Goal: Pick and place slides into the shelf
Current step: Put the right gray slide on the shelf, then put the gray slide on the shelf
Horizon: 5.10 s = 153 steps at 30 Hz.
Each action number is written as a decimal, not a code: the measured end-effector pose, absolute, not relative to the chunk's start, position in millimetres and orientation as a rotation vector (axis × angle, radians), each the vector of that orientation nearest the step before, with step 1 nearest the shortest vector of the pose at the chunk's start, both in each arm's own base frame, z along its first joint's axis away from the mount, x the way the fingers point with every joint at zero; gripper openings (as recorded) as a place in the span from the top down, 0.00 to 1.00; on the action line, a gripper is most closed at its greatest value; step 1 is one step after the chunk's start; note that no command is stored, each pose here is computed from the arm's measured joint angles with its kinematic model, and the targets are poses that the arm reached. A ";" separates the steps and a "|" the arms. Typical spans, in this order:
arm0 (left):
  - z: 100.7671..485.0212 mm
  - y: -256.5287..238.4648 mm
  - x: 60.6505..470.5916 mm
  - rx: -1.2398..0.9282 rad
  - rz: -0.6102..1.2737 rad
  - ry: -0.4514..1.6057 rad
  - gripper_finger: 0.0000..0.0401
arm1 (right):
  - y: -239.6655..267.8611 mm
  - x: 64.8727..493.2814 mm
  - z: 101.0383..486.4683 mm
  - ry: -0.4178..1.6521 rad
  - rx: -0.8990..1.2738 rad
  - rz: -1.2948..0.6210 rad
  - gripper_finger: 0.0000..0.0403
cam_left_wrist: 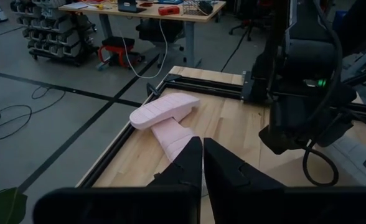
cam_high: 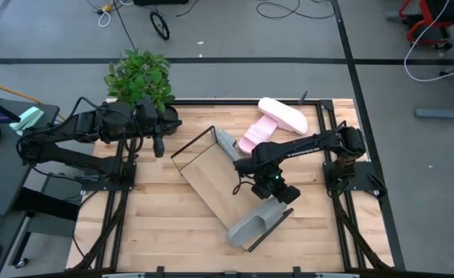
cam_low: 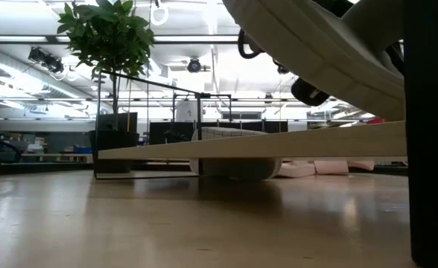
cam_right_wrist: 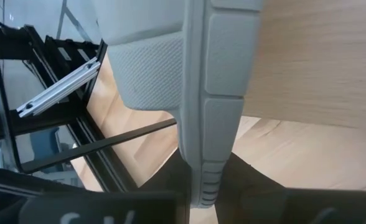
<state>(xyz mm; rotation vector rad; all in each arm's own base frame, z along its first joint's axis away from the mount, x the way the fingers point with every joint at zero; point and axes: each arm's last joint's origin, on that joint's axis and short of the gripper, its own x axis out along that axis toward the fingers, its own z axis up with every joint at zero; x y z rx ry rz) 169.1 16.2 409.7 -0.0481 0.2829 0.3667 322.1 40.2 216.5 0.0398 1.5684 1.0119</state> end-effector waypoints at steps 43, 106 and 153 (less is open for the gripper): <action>409.4 16.2 169.0 -0.040 0.366 0.288 0.93 | 42.0 330.4 210.7 1.623 -0.184 0.769 0.35; 399.5 16.0 165.2 -0.051 0.373 0.392 0.93 | 16.8 227.0 215.1 1.050 1.424 -0.197 0.41; 401.4 16.1 166.1 -0.062 0.375 0.370 0.93 | -26.3 232.5 227.7 0.673 1.121 -0.347 0.41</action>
